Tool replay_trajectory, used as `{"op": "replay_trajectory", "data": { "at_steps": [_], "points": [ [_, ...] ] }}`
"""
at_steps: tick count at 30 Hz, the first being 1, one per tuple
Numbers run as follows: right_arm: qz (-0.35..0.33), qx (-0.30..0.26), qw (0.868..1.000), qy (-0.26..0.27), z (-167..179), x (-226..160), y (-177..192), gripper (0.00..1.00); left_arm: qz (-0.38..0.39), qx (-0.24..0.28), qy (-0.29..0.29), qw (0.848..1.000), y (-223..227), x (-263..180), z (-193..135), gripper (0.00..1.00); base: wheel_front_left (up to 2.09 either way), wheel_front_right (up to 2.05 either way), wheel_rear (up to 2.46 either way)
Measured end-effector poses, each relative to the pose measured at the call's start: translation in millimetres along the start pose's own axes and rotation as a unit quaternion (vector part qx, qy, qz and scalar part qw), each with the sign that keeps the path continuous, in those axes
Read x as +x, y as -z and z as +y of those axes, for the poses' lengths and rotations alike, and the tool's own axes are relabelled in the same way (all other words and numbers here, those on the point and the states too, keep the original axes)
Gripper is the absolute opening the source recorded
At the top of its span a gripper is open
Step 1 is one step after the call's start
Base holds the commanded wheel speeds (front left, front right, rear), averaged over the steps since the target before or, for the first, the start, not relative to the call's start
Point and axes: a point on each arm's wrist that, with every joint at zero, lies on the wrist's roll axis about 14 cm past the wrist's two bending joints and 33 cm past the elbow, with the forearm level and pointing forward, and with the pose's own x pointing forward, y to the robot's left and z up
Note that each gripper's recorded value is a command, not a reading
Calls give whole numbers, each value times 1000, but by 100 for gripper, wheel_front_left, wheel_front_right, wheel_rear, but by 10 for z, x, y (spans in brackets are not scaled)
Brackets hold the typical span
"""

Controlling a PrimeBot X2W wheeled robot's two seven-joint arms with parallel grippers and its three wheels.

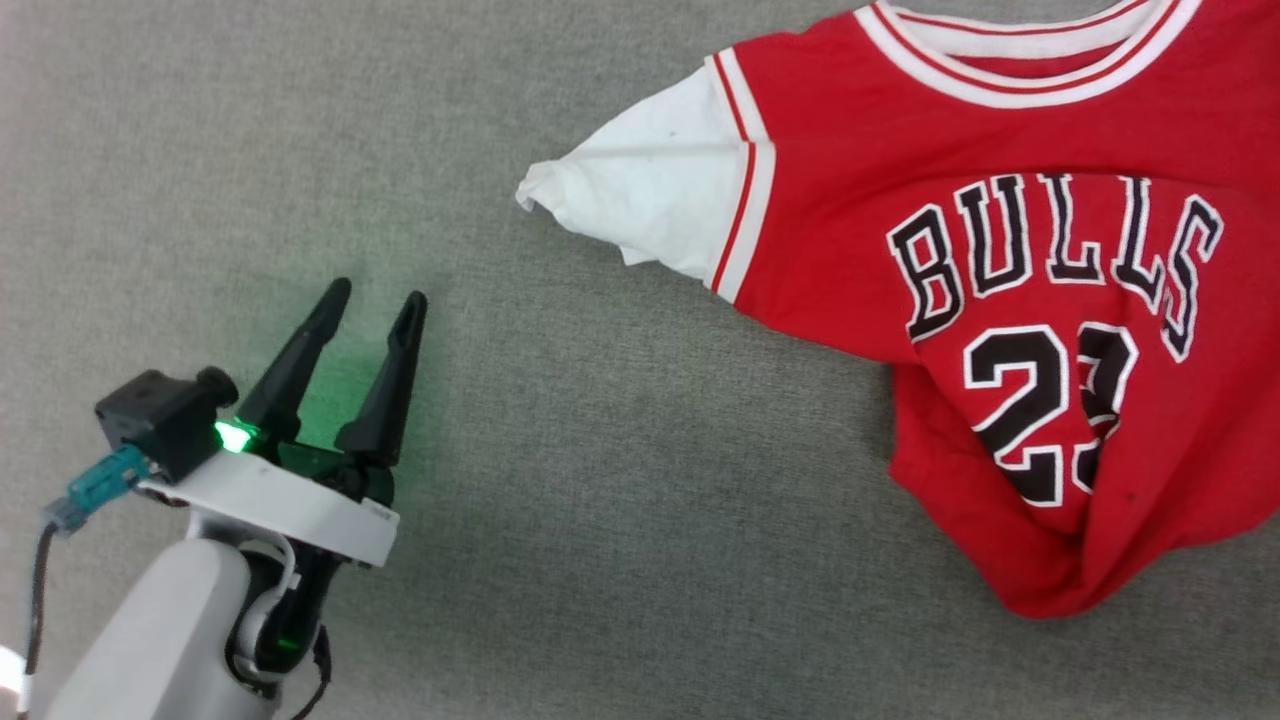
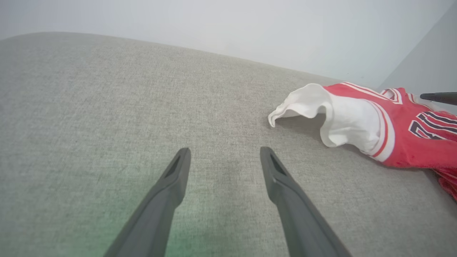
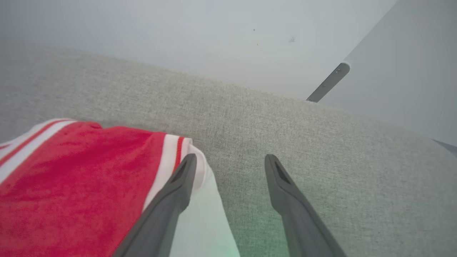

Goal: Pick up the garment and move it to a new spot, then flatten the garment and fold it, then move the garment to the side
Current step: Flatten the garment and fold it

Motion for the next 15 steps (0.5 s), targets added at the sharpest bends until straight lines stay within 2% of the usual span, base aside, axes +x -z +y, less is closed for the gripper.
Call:
{"op": "replay_trajectory", "data": {
  "at_steps": [5,9,15],
  "points": [
    [-62,9,998,-8,-20,-210,-220,100,-22,24,14,999,-199,1,-49,100,0,0,0],
    [-143,22,988,-46,155,-552,-447,100,-34,63,34,997,-453,21,-102,100,0,0,0],
    [-200,58,973,-98,485,-1138,-295,100,-53,122,69,989,-914,198,-220,100,0,0,0]
  ]
}}
